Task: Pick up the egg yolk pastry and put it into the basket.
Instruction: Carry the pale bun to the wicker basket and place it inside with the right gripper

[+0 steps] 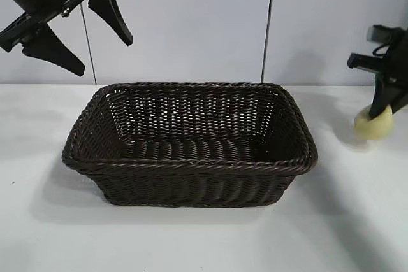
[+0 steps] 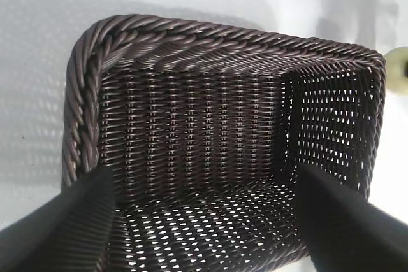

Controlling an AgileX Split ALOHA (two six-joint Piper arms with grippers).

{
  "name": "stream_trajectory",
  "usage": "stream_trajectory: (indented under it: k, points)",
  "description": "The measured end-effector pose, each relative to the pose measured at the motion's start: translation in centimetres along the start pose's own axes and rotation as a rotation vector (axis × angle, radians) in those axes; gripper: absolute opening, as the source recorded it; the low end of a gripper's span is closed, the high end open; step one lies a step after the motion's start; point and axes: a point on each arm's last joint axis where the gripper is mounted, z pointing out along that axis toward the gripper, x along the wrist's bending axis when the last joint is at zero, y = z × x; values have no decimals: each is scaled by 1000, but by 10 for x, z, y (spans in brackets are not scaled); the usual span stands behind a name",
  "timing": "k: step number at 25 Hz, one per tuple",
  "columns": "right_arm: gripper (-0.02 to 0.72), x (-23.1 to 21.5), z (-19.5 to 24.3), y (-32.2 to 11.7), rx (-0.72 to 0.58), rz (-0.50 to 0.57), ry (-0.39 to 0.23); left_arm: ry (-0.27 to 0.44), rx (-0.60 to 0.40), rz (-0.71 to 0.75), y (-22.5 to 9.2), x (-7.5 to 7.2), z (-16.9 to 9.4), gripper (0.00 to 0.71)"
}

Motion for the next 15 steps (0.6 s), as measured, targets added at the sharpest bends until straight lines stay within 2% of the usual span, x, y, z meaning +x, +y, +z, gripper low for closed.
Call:
stream_trajectory:
  k: [7,15]
  points:
    - [50,73,2,-1,-7,-172,21,0,1,0,0,0,0,562]
    - [48,169,13,-29,37,-371,74,0,1,1,0,0,0,562]
